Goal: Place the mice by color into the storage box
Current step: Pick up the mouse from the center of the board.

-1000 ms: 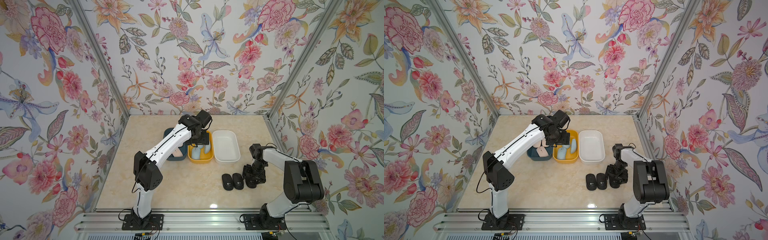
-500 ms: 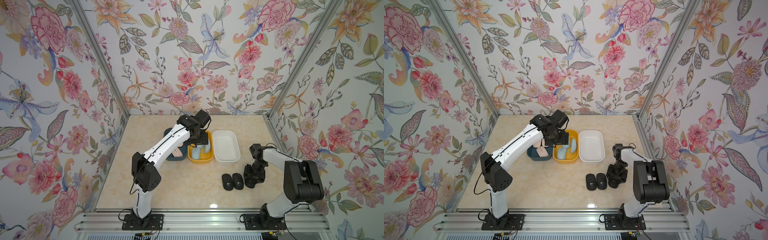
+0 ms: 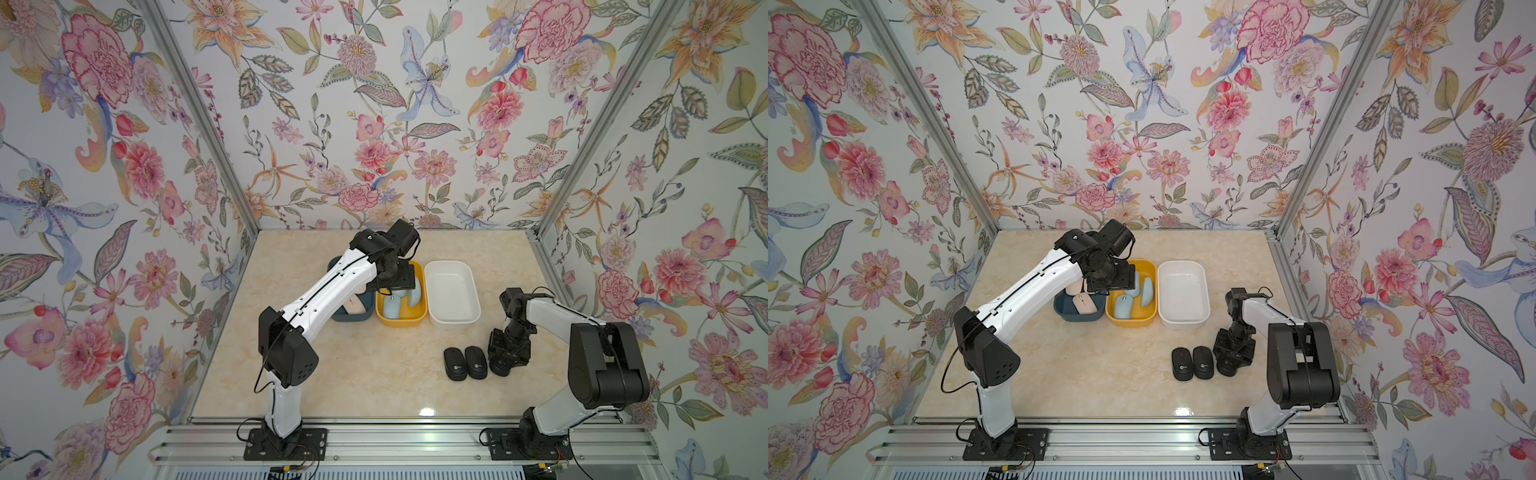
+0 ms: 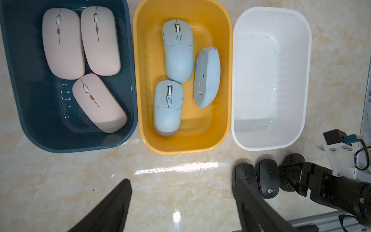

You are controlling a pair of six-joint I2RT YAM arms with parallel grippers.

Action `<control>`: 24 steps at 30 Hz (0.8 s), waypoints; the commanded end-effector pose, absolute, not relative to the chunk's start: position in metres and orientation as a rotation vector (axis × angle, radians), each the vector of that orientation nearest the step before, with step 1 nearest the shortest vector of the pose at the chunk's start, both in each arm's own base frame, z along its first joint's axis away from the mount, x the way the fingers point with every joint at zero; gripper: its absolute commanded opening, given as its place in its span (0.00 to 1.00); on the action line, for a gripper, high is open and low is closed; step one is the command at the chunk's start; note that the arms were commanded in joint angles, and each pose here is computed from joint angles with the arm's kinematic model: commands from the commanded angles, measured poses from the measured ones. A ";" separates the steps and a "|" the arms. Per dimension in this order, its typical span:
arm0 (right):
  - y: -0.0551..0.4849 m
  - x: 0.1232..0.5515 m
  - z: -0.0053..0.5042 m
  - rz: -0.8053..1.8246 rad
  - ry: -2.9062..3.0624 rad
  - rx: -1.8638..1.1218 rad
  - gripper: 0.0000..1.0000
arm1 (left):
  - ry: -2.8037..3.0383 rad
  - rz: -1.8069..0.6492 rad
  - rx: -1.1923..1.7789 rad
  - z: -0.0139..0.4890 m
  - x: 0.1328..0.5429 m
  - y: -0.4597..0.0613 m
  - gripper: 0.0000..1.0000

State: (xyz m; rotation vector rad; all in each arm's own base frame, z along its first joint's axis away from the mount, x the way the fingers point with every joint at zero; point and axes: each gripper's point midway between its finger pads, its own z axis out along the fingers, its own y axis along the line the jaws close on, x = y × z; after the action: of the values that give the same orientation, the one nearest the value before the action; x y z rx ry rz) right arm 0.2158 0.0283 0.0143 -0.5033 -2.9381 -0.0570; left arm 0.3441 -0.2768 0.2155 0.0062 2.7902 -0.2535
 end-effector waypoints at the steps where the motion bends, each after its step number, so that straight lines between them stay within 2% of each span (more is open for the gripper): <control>1: 0.027 0.225 0.011 -0.070 -2.989 -0.513 0.49 | 2.779 -0.226 -0.031 0.223 0.342 -0.264 0.83; 16: 0.021 0.244 0.059 -0.046 -3.104 -0.521 0.50 | 2.789 -0.224 -0.024 0.218 0.344 -0.266 0.83; 24: 0.023 0.263 0.106 -0.084 -3.197 -0.515 0.51 | 2.792 -0.221 -0.013 0.217 0.344 -0.267 0.83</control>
State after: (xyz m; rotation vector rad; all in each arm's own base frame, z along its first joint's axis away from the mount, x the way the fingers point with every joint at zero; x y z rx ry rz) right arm 0.2592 0.0255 0.0822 -0.5284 -3.1629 -0.0935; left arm 0.3440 -0.2767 0.2153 0.0063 2.7908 -0.2528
